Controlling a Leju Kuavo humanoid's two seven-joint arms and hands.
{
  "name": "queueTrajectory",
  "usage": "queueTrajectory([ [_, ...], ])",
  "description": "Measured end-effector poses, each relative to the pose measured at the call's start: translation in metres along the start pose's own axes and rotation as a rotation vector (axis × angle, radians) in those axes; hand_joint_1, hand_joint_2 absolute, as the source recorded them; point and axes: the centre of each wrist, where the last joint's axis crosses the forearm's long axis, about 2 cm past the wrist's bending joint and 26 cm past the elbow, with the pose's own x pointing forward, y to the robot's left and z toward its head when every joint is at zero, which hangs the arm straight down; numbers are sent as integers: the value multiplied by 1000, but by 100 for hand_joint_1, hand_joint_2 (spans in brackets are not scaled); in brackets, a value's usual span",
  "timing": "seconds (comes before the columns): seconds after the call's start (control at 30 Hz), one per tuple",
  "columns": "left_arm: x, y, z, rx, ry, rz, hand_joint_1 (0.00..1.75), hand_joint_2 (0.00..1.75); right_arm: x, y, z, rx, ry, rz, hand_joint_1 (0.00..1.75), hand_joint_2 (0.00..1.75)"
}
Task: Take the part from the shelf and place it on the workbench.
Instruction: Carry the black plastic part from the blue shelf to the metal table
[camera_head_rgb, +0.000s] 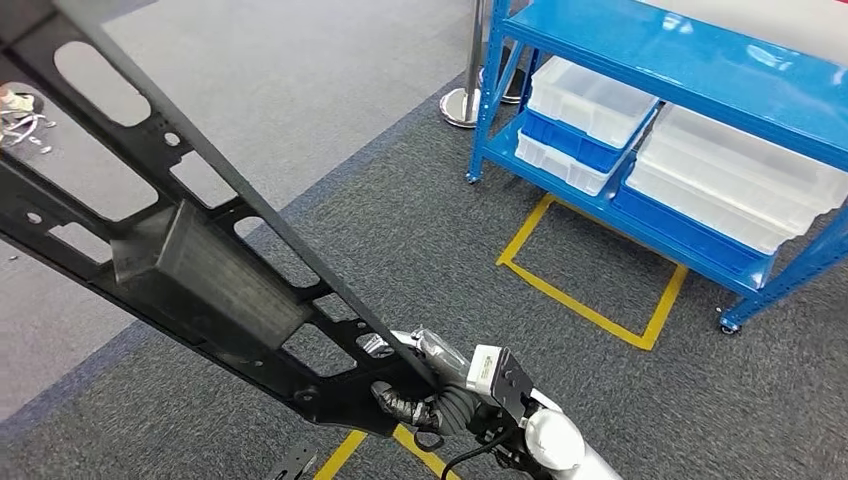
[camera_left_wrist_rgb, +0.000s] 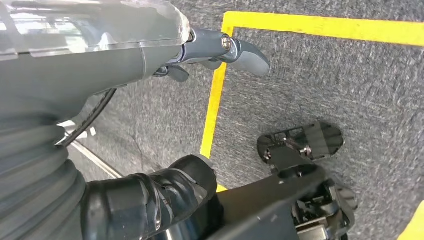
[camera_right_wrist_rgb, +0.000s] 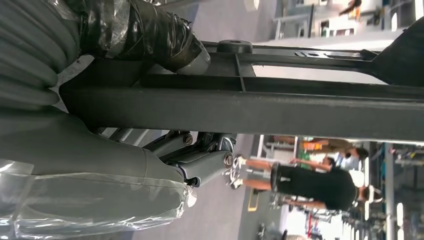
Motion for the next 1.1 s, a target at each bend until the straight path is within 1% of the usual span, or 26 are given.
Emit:
queueTrajectory([
  [0.27, -1, 4, 0, 9, 3, -1, 0, 175, 2, -1, -7, 15, -24, -13, 175, 175],
  [0.47, 2, 8, -1, 18, -2, 16, 0, 175, 1, -4, -12, 43, -36, -52, 175, 175],
  [0.67, 6, 12, -1, 26, -9, 30, 0, 175, 2, -8, -21, 55, -46, -53, 175, 175],
  [0.93, 7, 13, -2, 30, -7, 35, 0, 175, -1, -10, -22, 59, -38, -64, 175, 175],
  [1.1, 7, 16, -2, 35, 9, 52, 0, 175, -2, -15, -26, 92, -43, -96, 175, 175],
])
